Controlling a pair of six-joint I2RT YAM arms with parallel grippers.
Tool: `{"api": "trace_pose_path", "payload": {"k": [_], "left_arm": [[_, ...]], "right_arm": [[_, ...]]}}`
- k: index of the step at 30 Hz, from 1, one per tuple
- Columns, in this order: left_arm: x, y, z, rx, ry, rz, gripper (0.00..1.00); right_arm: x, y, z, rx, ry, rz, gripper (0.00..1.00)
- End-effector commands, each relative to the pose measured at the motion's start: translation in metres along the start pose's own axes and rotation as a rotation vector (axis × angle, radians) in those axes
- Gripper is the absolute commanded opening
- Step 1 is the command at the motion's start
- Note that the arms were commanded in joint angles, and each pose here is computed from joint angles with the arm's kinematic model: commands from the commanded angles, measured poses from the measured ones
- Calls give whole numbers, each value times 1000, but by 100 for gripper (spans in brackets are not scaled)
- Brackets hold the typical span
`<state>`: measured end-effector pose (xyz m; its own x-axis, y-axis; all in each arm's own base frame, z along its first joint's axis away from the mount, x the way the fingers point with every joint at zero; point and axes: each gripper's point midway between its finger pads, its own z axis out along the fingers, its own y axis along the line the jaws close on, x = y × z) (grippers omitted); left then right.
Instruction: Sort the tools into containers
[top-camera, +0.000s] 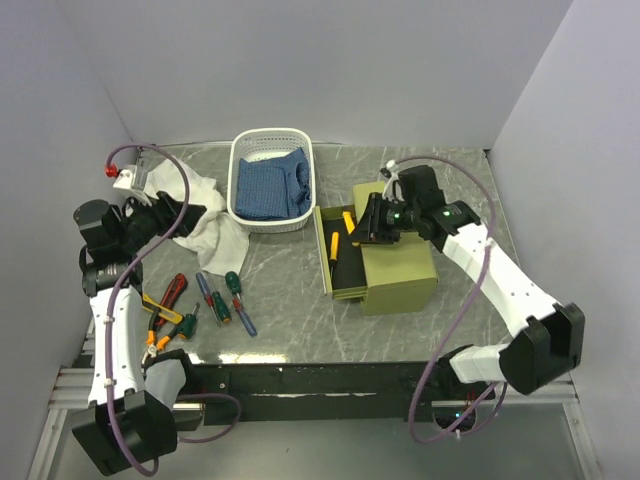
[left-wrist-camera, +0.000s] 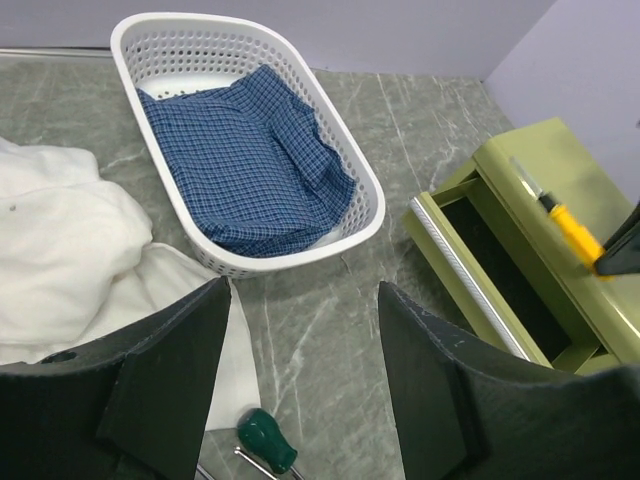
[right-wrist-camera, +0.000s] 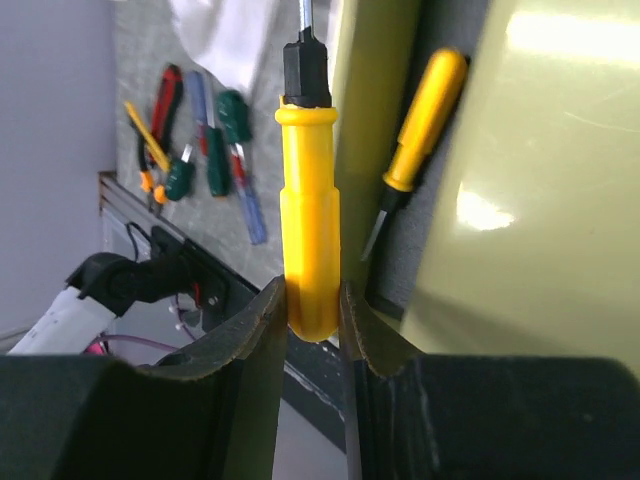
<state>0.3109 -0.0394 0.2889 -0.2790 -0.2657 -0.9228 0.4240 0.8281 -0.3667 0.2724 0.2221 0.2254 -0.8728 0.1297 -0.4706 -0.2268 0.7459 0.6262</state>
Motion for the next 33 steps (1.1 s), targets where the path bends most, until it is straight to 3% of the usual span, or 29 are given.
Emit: {"api": "trace_pose_path", "payload": {"k": [1, 3, 4, 7, 10, 15, 20, 26, 30, 33], "left_arm": [[-8, -2, -3, 2, -45, -11, 66], [-11, -3, -2, 1, -53, -22, 66], [-11, -2, -2, 0, -53, -26, 67], [-17, -8, 4, 29, -50, -14, 66], [-22, -23, 17, 91, -44, -8, 66], [7, -37, 48, 166, 39, -125, 61], [35, -48, 72, 207, 118, -95, 60], [71, 29, 59, -269, 306, -140, 64], [129, 35, 40, -347, 464, -291, 60], [165, 34, 33, -361, 545, -396, 59]], "right_arm": [[19, -12, 15, 16, 79, 67, 0], [17, -15, 17, 29, 73, 72, 0], [17, -15, 17, 34, 71, 71, 18], [6, -8, 10, 27, 40, 35, 58], [-12, 8, -5, -1, -13, -23, 69], [-38, 15, -34, -3, -141, -108, 70], [-59, 1, -44, 33, -261, -258, 71], [-81, 0, -58, 62, -378, -376, 77], [-111, -2, -77, 91, -509, -421, 81], [-120, -10, -79, 103, -538, -354, 86]]}}
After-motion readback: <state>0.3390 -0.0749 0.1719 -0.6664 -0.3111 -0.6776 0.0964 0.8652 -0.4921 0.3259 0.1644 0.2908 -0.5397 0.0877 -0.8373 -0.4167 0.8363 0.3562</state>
